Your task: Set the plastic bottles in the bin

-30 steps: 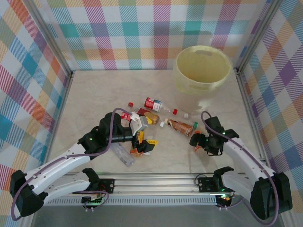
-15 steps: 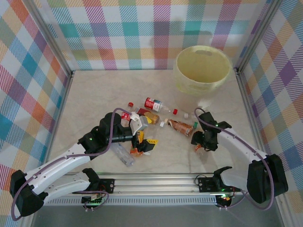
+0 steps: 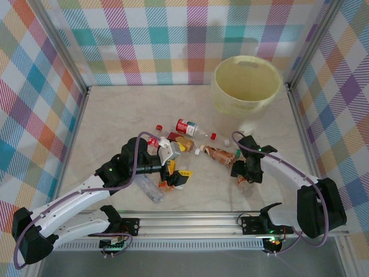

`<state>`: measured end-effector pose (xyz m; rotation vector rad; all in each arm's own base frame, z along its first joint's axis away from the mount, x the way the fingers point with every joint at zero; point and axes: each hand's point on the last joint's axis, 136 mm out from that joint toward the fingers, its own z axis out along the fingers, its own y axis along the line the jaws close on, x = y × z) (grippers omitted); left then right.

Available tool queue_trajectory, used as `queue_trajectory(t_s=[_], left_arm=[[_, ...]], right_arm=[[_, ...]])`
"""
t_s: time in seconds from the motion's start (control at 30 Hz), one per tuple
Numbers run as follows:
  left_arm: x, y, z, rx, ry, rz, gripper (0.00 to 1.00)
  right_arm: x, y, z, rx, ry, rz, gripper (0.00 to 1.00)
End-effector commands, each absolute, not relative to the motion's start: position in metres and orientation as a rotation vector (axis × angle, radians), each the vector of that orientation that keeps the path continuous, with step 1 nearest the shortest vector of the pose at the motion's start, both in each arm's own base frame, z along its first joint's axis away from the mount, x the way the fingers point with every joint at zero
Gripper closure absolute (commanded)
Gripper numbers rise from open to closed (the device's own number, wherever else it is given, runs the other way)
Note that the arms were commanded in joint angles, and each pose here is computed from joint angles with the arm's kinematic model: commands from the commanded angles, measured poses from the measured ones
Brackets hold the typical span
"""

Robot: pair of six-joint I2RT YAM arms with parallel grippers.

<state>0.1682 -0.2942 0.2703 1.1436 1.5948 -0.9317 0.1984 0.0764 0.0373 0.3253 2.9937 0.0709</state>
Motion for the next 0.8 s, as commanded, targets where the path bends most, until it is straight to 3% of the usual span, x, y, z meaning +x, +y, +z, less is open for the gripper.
queue_trajectory(t_s=[0.0, 0.57, 0.77], left_arm=[[0.160, -0.296, 0.283, 1.173, 1.551, -0.943, 0.00], [0.161, -0.298, 0.275, 1.170, 1.576, -0.946, 0.00], [0.162, -0.298, 0.274, 1.158, 1.578, -0.947, 0.00]], right_arm=[[0.202, 0.082, 0.040, 0.280, 2.996, 0.076, 0.24], [0.203, 0.079, 0.043, 0.251, 2.969, 0.006, 0.45], [0.205, 0.088, 0.064, 0.208, 2.903, 0.100, 0.45]])
